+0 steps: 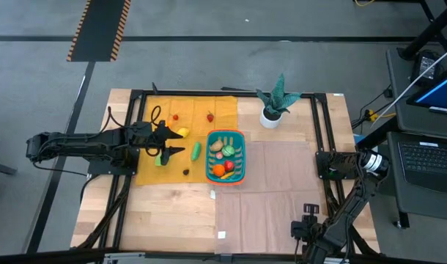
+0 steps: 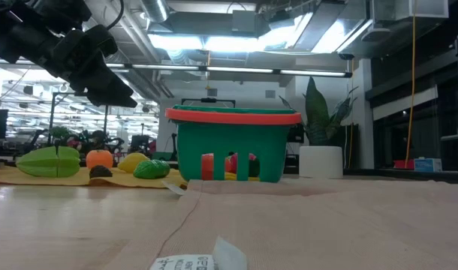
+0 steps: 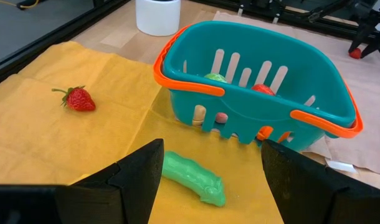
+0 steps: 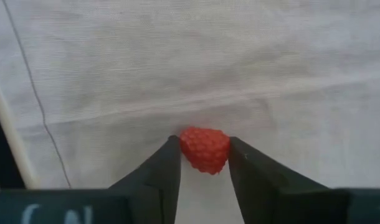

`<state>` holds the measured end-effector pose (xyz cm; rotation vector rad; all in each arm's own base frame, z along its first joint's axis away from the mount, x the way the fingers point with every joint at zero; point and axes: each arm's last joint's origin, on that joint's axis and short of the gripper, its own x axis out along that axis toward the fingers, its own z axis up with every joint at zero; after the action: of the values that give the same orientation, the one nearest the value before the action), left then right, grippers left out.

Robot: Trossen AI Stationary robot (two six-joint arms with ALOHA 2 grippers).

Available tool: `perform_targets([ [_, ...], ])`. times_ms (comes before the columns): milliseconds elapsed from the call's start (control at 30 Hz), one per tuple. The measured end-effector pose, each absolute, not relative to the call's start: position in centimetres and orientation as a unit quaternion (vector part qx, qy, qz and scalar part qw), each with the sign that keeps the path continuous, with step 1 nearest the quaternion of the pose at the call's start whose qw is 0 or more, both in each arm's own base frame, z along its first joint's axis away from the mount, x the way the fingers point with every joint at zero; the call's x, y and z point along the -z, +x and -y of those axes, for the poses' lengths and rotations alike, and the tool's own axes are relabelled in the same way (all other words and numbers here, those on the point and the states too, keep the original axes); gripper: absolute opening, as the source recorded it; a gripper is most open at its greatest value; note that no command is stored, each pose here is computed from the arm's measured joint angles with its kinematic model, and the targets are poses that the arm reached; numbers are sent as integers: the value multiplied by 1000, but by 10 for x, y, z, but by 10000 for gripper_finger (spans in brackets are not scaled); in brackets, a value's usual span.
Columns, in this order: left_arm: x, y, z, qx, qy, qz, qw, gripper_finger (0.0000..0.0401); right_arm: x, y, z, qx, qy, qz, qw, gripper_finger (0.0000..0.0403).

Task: Pick and placing Produce into tupperware
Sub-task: Put the bottom raspberry into the basket

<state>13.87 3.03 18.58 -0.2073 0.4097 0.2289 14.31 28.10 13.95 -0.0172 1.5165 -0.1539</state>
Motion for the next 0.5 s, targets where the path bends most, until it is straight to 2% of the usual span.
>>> perform_targets([
  [500, -186, 139, -30, -113, -102, -203, 967, 261, -140, 143, -281, 69, -7, -687, 723, 114],
])
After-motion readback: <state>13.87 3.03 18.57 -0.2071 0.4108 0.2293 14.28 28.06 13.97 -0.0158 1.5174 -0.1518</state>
